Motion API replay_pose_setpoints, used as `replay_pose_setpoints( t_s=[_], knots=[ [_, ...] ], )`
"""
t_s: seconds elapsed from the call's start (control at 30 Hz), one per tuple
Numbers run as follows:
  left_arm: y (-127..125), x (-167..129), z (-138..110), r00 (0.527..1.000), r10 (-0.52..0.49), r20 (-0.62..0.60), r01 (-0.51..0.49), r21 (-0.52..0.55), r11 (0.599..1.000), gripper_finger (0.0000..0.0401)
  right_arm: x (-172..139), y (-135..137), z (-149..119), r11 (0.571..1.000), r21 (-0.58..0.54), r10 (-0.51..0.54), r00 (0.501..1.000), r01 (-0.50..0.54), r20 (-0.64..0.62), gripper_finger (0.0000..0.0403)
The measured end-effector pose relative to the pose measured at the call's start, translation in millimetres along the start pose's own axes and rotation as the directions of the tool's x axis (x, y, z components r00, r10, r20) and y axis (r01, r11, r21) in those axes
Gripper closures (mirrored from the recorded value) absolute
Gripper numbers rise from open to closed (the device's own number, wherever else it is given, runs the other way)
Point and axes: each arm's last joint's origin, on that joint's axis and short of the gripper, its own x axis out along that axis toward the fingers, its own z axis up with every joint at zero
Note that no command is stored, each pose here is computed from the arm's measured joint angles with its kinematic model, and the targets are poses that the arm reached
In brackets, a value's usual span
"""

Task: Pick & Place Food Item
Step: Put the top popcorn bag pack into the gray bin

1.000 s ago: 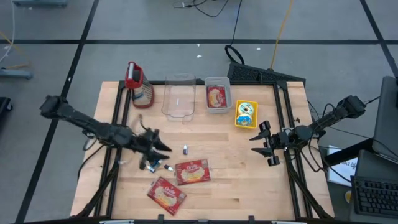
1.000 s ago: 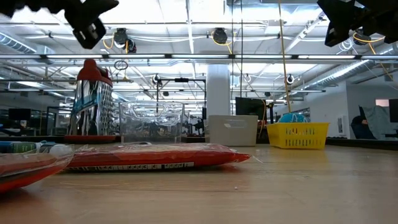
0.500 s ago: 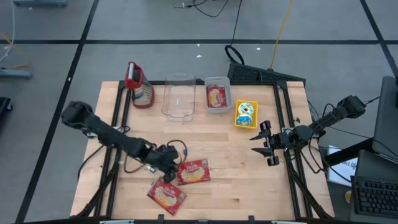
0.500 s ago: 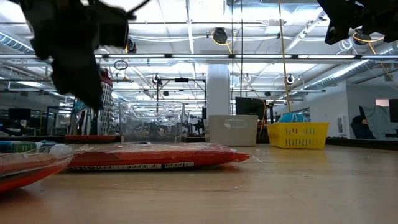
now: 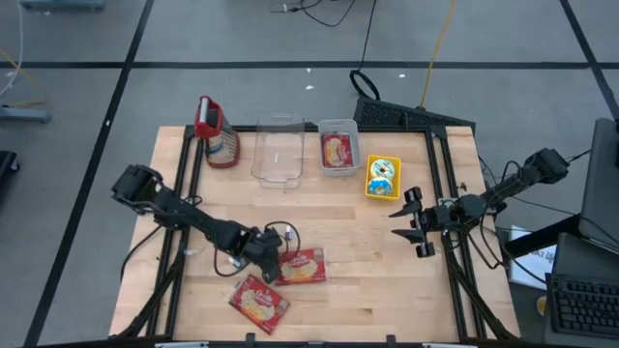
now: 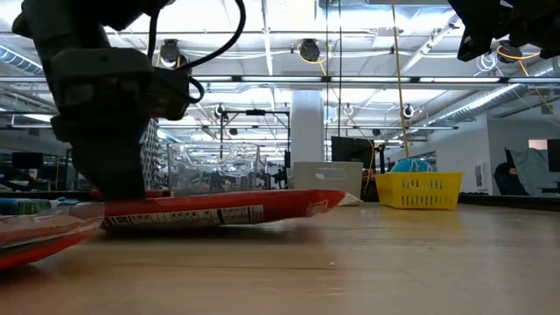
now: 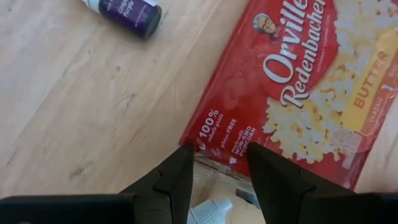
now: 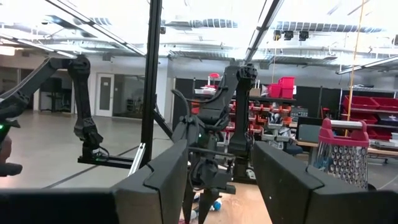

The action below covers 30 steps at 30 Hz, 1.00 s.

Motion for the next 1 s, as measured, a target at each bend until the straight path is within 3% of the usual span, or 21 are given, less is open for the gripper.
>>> replay_pose_setpoints(
  t_s=[0.33,0.57,0.87,1.0],
  knots=[
    [0.7,0.0,0.5,1.0,0.006,0.004,-0.006,0.049,0.999,0.0249,0.0,0.0,0.0,1.0,0.0,0.0,1.0,0.0,0.0,0.0234],
    [8.5,0.6,9.9,0.997,0.057,0.061,-0.062,0.093,0.994,0.0249,0.0,0.0,-0.1,1.0,0.0,0.0,1.0,0.0,0.0,0.0234],
    [8.8,-27.3,23.4,0.991,-0.008,0.135,-0.001,0.066,0.998,0.0249,0.0,0.0,-0.1,1.0,0.007,0.001,1.0,-0.001,-0.001,0.0234],
    [11.4,-35.8,22.6,0.991,0.009,0.134,-0.009,-0.003,1.0,0.0249,0.0,0.0,-0.2,1.0,0.007,0.001,1.0,-0.001,-0.001,0.0234]
  ],
)
